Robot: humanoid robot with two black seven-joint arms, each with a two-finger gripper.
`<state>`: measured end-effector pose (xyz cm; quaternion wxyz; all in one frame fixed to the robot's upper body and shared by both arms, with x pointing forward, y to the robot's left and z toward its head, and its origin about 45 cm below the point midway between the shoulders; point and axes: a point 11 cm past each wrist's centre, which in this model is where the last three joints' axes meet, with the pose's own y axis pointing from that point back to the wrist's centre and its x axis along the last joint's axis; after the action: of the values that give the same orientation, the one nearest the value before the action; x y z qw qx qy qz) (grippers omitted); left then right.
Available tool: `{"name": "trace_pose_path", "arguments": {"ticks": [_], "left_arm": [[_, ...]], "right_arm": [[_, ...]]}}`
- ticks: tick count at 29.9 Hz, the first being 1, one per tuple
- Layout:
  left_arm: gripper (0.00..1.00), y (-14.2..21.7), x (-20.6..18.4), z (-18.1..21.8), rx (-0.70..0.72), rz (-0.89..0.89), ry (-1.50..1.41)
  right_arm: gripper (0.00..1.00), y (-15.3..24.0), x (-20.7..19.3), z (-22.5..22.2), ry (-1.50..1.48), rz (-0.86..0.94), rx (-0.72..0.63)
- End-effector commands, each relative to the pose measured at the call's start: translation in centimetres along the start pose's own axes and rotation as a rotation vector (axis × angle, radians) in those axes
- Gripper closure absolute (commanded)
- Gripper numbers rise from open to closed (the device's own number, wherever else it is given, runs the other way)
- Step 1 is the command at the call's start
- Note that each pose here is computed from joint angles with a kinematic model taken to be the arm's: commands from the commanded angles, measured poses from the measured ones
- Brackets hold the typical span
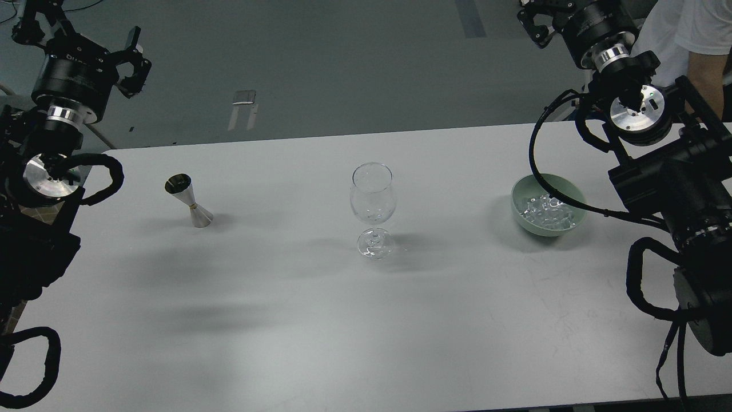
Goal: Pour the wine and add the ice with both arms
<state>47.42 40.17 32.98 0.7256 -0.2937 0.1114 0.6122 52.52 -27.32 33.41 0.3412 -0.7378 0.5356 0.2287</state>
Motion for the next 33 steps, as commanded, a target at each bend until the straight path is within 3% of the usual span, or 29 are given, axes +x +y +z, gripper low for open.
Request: {"name": "trace_pose_path", "arguments": {"ticks": [1,21,33], "left_arm": [[0.02,0.1,0.1,-0.1,-0.009,0.008,0.004],[0.02,-0.4,0.8,1.0,-0.049,0.033,0.017],[0.02,0.4,-1.1,-1.3,-0.023,-0.034,0.055]], "right_arm": [[0.0,0.0,0.0,0.1,-0.001,-0.004,-0.001],[0.0,-0.2,-0.1,-0.2,0.003,0.002,0.003],[0.0,0.6,1.1,-1.7,0.033,0.011,0.017]]}}
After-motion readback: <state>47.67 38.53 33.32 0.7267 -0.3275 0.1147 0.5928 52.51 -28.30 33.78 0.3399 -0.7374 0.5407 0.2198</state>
